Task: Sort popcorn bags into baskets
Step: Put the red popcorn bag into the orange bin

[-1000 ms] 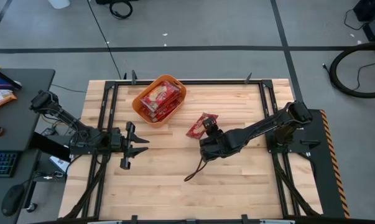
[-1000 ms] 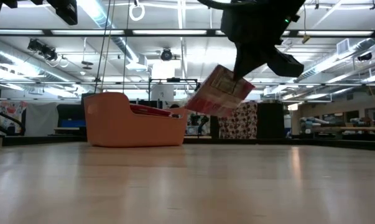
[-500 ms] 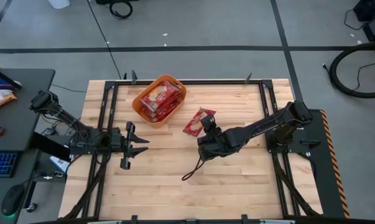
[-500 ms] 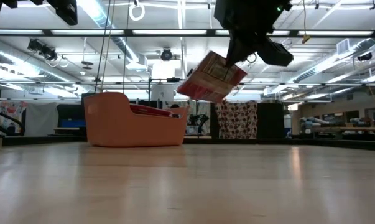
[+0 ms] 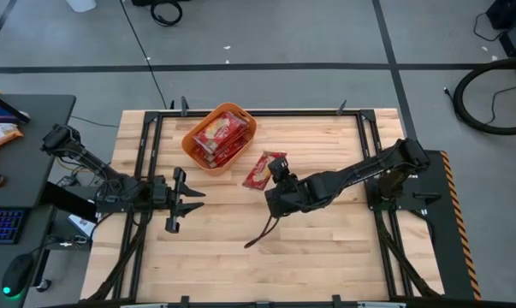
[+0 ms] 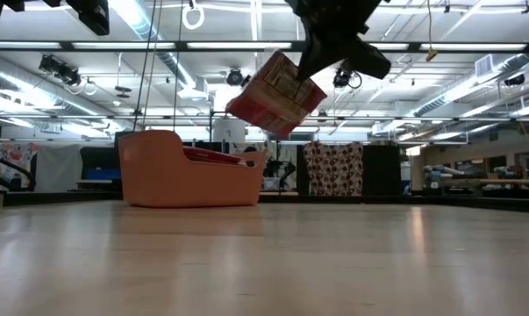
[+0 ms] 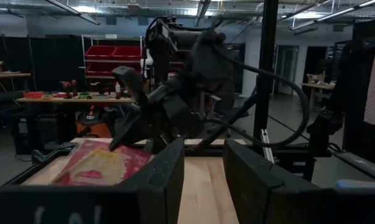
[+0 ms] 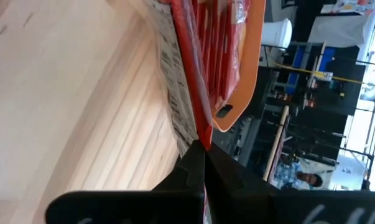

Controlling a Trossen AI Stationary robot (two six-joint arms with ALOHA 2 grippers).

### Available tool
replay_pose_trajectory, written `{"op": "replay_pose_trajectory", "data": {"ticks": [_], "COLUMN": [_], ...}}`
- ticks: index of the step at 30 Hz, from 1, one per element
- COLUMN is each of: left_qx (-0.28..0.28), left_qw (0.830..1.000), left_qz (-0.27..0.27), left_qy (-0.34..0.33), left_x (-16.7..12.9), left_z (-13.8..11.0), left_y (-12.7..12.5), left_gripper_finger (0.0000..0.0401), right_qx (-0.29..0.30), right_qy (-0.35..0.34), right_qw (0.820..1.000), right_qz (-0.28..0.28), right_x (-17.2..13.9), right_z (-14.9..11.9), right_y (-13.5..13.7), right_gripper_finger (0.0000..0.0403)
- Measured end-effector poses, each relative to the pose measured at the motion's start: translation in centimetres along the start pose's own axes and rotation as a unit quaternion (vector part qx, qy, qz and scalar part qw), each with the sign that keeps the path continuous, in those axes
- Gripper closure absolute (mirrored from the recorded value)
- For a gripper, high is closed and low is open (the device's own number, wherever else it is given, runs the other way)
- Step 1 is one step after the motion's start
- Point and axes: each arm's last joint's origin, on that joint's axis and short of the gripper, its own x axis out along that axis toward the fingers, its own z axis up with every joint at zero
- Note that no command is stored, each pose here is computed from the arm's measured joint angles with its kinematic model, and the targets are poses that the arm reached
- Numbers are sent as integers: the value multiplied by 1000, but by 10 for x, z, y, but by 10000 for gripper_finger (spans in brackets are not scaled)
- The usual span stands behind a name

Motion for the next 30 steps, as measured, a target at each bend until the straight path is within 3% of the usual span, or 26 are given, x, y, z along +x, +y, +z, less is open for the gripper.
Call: {"op": "replay_pose_trajectory", "data": {"ticks": [9,30], "left_qx": [0,0], "left_qw": [1000,1000], "left_qz": [0,0], "left_qy": [0,0], "left_x": [0,0], "left_z": [0,0], "left_y": [0,0], "left_gripper_finger": [284,284], "right_qx": [62,92], "right_qy": [-30,-77], "right_qw": [998,993], "right_qz": [13,6], "right_x": [20,37], "right_z": [0,1], "right_y": [-17,-36], "right_gripper_finger": [400,400]}}
